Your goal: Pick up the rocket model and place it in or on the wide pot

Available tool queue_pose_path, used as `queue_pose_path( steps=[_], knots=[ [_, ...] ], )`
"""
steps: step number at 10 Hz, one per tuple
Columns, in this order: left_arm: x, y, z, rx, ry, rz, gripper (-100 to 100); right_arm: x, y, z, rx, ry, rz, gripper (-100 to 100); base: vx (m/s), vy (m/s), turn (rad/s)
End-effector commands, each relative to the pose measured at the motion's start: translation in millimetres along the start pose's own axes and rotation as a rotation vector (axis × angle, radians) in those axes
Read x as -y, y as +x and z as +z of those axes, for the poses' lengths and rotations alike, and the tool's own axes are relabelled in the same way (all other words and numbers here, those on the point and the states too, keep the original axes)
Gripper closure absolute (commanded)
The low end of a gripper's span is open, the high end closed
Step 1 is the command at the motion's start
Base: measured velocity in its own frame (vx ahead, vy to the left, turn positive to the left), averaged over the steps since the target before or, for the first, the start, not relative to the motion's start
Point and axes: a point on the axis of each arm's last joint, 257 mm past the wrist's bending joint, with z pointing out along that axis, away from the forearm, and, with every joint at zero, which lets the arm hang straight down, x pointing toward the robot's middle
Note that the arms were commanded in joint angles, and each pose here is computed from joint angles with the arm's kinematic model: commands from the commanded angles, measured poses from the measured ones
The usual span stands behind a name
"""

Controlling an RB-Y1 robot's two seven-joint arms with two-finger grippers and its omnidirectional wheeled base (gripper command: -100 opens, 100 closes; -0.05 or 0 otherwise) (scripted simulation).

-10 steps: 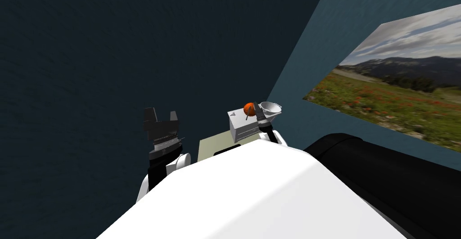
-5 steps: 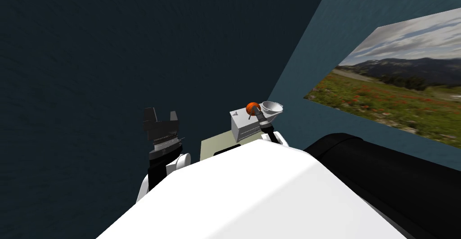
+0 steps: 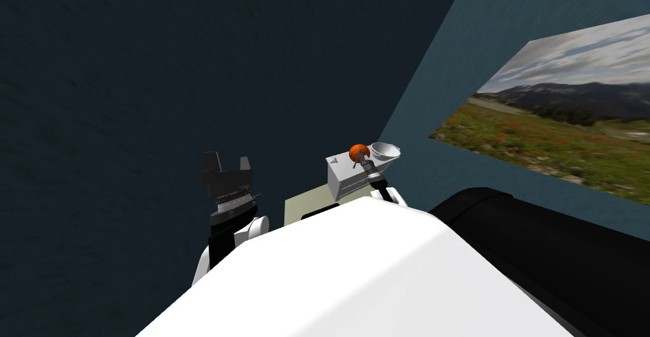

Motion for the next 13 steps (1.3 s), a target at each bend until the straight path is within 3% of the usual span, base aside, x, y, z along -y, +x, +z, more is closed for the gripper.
queue_pose_path(
  steps=[1, 4, 7, 13],
  knots=[
    [0.0, 0.0, 0.0, 0.0, 0.0, 0.0, 0, 19.4, 5.5, -2.9, -0.014, 0.036, -0.075, -100, 0.044, 0.088, -0.059],
    [0.0, 0.0, 0.0, 0.0, 0.0, 0.0, 0, 38.0, 12.4, -8.9, -0.033, 0.071, -0.118, -100, 0.032, 0.049, -0.024],
    [0.0, 0.0, 0.0, 0.0, 0.0, 0.0, 0, 77.4, 20.4, -20.5, -0.067, 0.141, -0.245, -100, 0.051, 0.064, -0.046],
    [0.0, 0.0, 0.0, 0.0, 0.0, 0.0, 0, 119.8, 32.6, -37.6, -0.116, 0.217, -0.349, -100, 0.054, 0.045, -0.027]
  ],
)
